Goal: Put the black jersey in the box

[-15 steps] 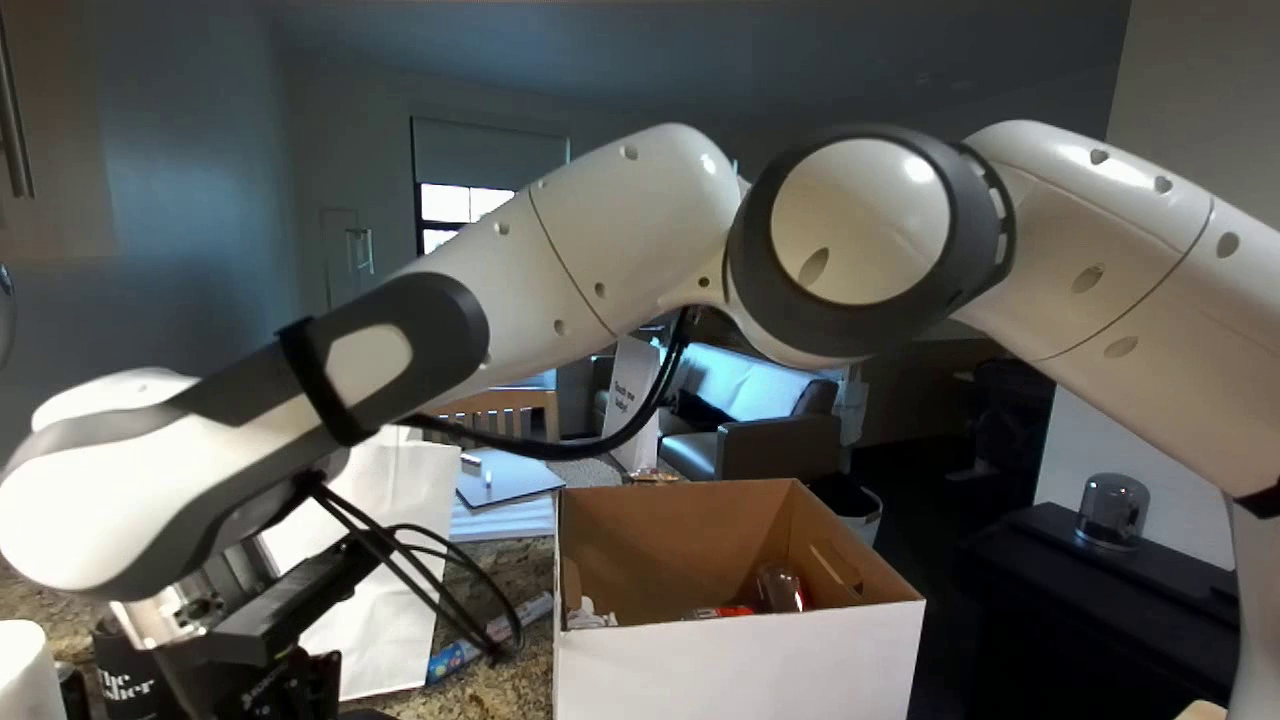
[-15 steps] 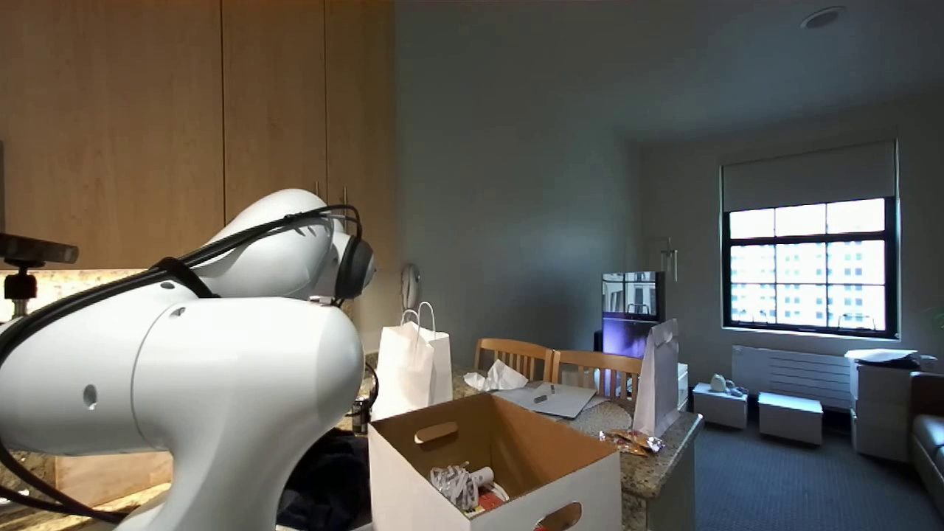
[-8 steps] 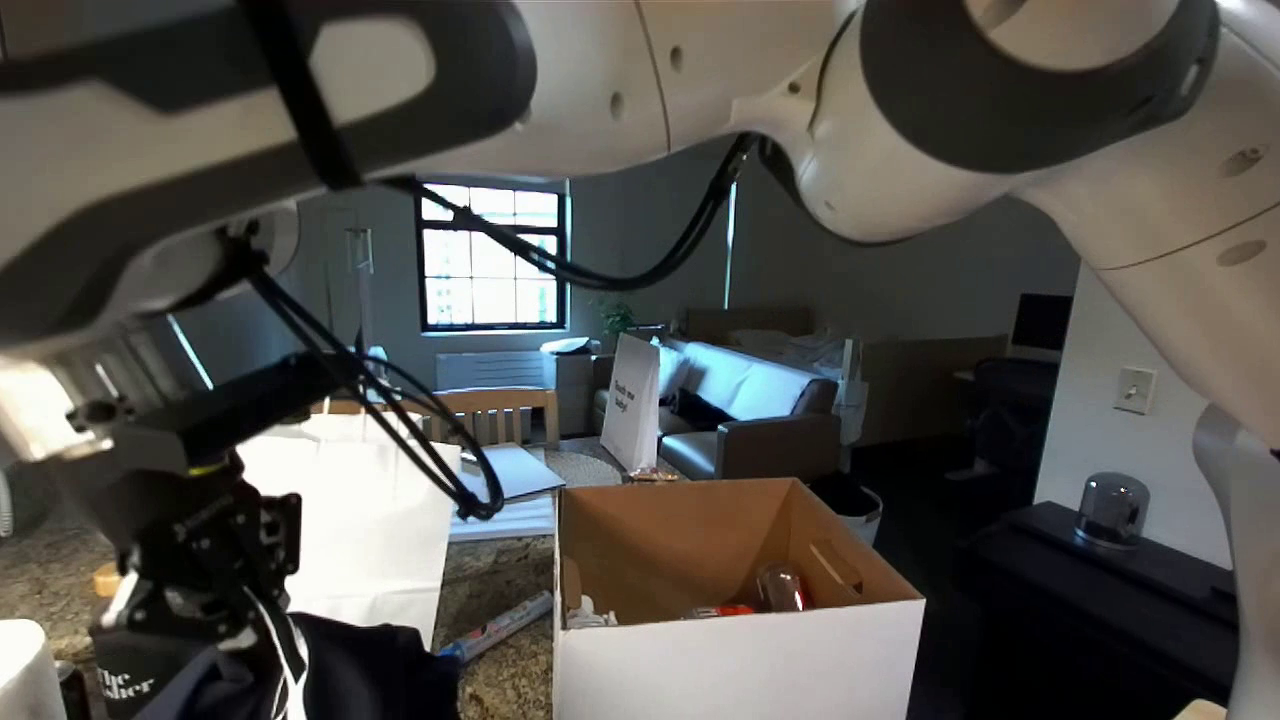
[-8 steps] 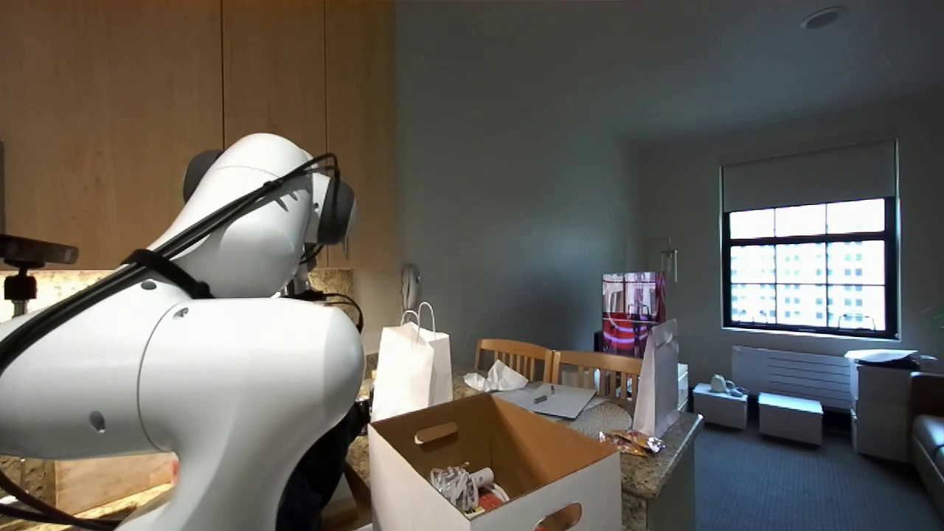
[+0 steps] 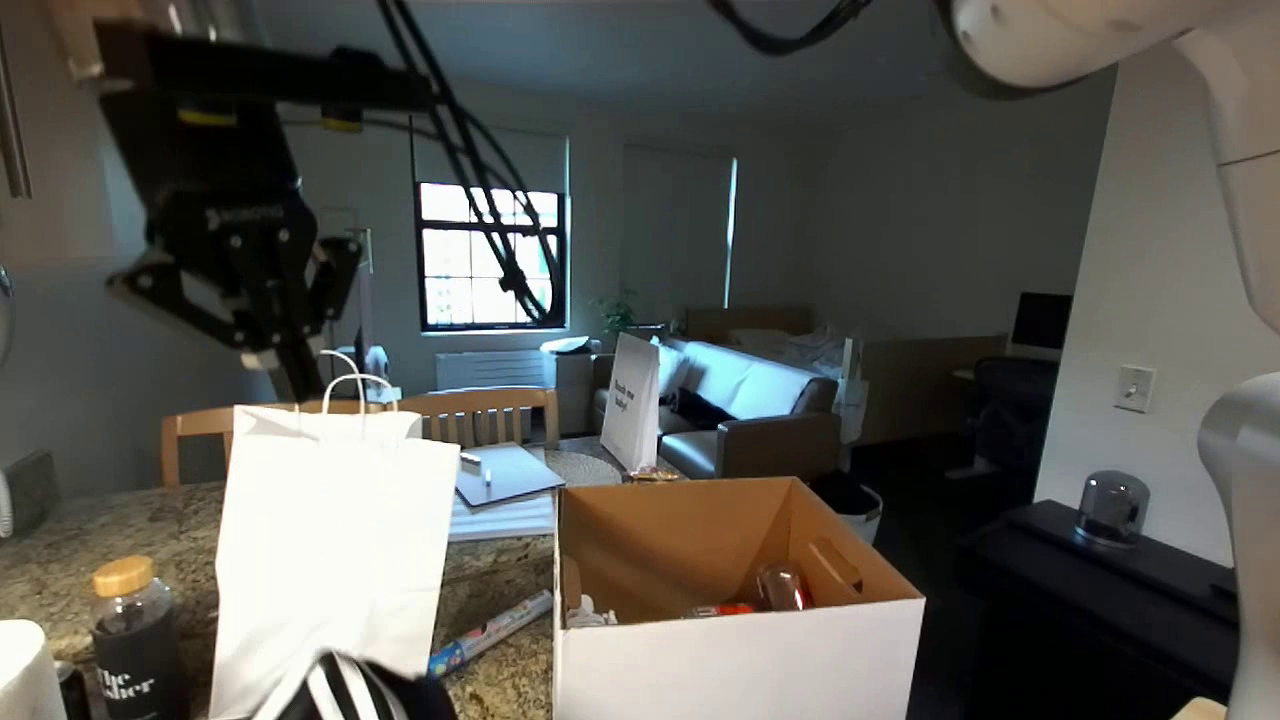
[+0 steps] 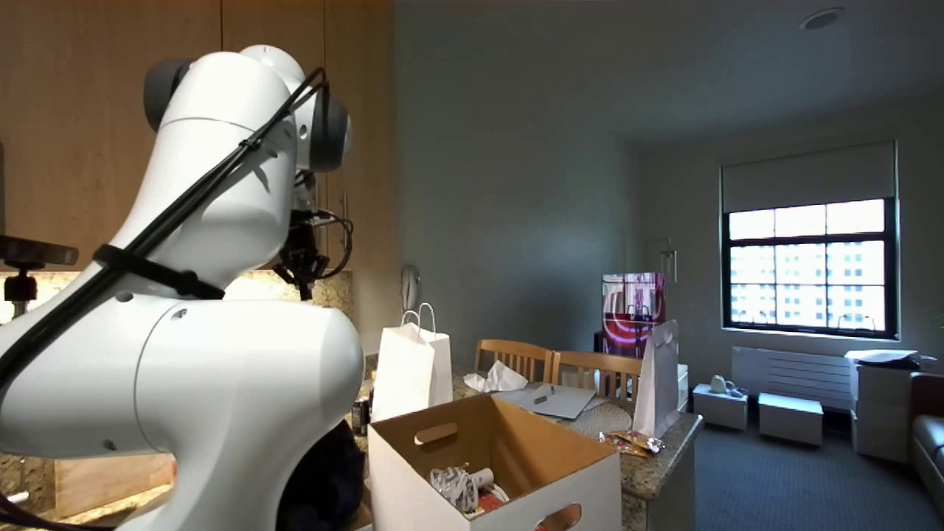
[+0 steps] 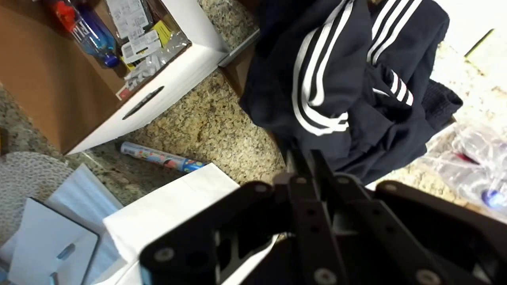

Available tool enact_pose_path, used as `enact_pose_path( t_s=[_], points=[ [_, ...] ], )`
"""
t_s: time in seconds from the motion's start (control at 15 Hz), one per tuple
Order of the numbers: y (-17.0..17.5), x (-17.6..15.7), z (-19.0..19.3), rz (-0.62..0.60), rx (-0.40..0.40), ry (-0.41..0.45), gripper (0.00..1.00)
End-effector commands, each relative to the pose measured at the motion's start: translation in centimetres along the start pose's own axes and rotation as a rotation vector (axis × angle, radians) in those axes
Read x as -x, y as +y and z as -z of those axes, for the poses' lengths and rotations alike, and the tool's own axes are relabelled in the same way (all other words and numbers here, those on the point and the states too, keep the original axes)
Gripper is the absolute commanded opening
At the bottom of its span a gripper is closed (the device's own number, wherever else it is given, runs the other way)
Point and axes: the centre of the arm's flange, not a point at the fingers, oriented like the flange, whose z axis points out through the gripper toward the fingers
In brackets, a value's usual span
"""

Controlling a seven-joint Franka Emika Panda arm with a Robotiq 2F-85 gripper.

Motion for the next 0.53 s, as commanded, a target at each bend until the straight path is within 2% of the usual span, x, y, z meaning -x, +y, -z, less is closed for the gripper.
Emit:
enact_pose_path(
  t_s=[0.0, 0.07, 0.13, 0.2, 0.27, 0.4, 0.47],
  points=[
    [5.7, 5.8, 5.3, -0.185, -0.043, 0.068, 0.08],
    [7.4, 6.9, 7.0, -0.232, -0.062, 0.098, 0.08],
    [9.2, 8.1, 8.2, -0.223, -0.041, 0.089, 0.08],
    [11.4, 9.3, 8.3, -0.160, -0.017, 0.047, 0.08],
    [13.2, 10.7, 7.8, -0.123, -0.005, 0.015, 0.07],
    [15.2, 11.7, 3.4, -0.028, 0.006, -0.079, 0.07],
    [15.2, 11.4, 1.3, 0.023, -0.008, -0.098, 0.32]
  ],
)
